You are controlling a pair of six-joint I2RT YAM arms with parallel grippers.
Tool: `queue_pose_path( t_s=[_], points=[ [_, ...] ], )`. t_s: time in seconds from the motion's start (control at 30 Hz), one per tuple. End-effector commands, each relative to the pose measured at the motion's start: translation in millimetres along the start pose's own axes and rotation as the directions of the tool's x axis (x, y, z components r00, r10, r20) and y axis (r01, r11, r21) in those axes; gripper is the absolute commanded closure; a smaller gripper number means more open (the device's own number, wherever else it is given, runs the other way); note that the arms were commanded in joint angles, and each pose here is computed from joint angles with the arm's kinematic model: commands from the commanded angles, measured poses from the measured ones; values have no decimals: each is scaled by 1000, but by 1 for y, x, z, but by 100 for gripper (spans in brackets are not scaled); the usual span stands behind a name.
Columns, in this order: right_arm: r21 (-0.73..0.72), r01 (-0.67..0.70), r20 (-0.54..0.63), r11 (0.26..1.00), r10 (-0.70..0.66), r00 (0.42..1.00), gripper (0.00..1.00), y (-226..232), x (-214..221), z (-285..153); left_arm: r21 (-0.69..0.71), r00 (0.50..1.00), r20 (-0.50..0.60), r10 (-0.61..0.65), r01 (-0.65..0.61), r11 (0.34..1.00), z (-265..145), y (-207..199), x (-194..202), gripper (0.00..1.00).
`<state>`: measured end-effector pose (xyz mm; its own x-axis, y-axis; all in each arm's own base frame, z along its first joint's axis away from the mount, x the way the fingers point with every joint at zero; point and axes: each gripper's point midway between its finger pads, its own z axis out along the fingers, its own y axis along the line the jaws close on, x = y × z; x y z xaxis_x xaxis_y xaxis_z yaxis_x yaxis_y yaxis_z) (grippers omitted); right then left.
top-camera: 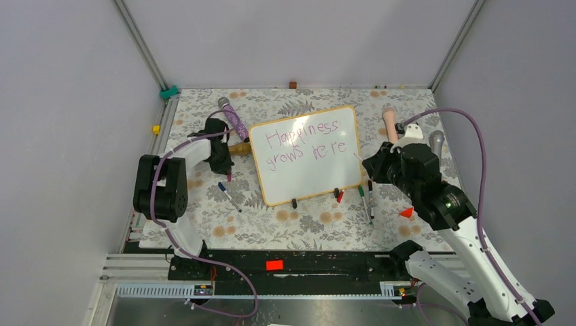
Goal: Write a sentence on the whiteboard
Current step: Pick up the pen cap from the center of the board, then insert the whiteboard marker without the cap into the pen cap.
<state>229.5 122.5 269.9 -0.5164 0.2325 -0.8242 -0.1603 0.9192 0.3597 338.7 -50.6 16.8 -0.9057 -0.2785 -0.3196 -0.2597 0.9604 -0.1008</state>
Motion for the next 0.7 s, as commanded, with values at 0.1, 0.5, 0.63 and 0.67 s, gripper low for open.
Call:
queue_pose_path(
  t_s=[0.1, 0.5, 0.63, 0.67],
  points=[
    [-105, 93, -4, 990, -94, 996, 100, 19, -10, -11, 51, 997, 43, -60, 58, 997, -36, -14, -17, 100],
    [-408, 189, 70, 893, -176, 982, 100, 123, -53, 12, 604, 777, 42, -628, 481, 636, -251, -91, -63, 100],
    [-476, 194, 110, 858, -160, 981, 100, 161, -69, 15, 740, 652, -120, -749, 561, 370, -304, -111, -69, 100],
    [-495, 193, 116, 847, -156, 981, 100, 172, -72, 16, 753, 628, -147, -764, 572, 325, -314, -113, -69, 100]
  ],
)
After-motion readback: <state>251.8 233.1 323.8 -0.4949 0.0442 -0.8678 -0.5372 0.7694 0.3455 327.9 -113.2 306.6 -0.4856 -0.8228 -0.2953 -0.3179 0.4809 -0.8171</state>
